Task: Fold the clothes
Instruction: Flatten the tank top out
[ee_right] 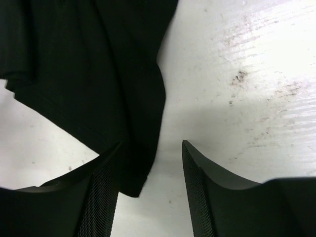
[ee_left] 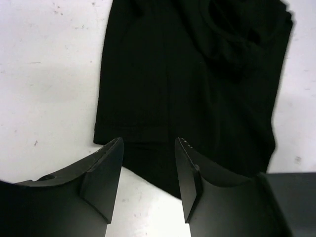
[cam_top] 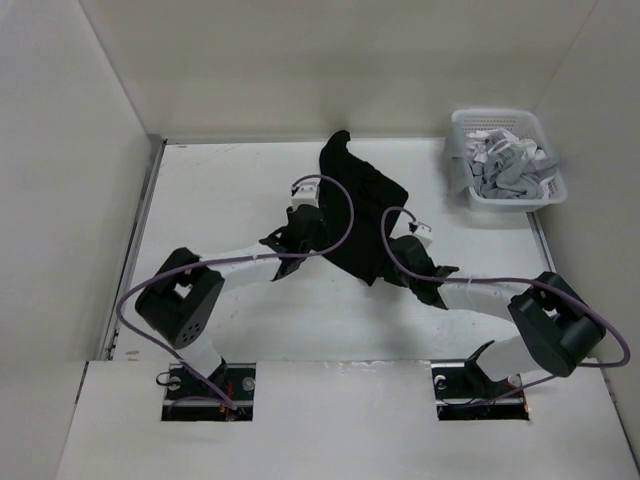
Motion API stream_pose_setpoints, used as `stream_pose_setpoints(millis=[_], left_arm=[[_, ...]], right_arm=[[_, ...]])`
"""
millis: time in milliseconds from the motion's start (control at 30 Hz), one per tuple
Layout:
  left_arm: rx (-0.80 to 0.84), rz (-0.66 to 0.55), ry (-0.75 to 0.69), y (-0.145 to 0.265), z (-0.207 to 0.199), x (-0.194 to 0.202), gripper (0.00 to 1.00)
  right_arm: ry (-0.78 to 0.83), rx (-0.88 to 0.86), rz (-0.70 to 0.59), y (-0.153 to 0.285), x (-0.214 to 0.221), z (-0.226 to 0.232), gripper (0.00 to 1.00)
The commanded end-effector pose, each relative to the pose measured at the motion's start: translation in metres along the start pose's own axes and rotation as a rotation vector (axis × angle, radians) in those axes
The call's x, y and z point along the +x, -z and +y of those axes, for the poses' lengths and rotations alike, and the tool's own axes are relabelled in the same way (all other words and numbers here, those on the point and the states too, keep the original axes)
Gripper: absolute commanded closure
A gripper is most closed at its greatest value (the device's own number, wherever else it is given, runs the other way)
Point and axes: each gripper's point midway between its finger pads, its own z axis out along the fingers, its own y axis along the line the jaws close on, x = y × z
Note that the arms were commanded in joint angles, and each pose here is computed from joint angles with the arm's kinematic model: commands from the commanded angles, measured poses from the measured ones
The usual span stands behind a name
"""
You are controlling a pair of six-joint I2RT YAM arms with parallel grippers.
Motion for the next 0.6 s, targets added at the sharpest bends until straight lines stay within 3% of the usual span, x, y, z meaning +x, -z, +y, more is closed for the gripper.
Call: stream_pose_setpoints(millis=[0, 67, 167, 233, 333, 400, 500, 567], left_arm=[[-0.083, 0.013, -0.058, -0.02, 0.015, 0.002, 0.56], [-0.094, 0.019, -0.059, -0.03, 0.016, 0.004, 0.56], [-0.097, 0.025, -0.07, -0.043, 0.011, 0.004, 0.54], [-0.1, 0.027, -0.08, -0.05, 0.009, 0.004, 0.53], [-0.102, 0.027, -0.072, -0.059, 0.01, 0.002, 0.53], [-0.107, 0.018, -0.053, -0.062, 0.012, -0.002, 0.62], [-0.11, 0.008, -0.023, -0.064, 0.016, -0.007, 0.84], [-0.128, -0.001, 0.022, -0.057, 0.025, -0.01, 0.91]], right_arm=[[-0.064, -0.044, -0.037, -0.003, -0.004, 0.019, 0.45], [-0.059, -0.062, -0.011, -0.007, 0.005, 0.027, 0.48], [-0.077, -0.067, 0.013, -0.013, 0.011, 0.031, 0.62], [-0.08, -0.057, 0.005, -0.013, 0.009, 0.03, 0.79], [-0.092, -0.052, -0.057, -0.002, -0.007, 0.028, 0.93], [-0.091, -0.04, -0.109, 0.011, -0.023, 0.024, 0.95], [-0.061, -0.019, -0.16, 0.029, -0.045, 0.014, 0.96], [-0.055, -0.012, -0.186, 0.04, -0.056, 0.006, 0.96]])
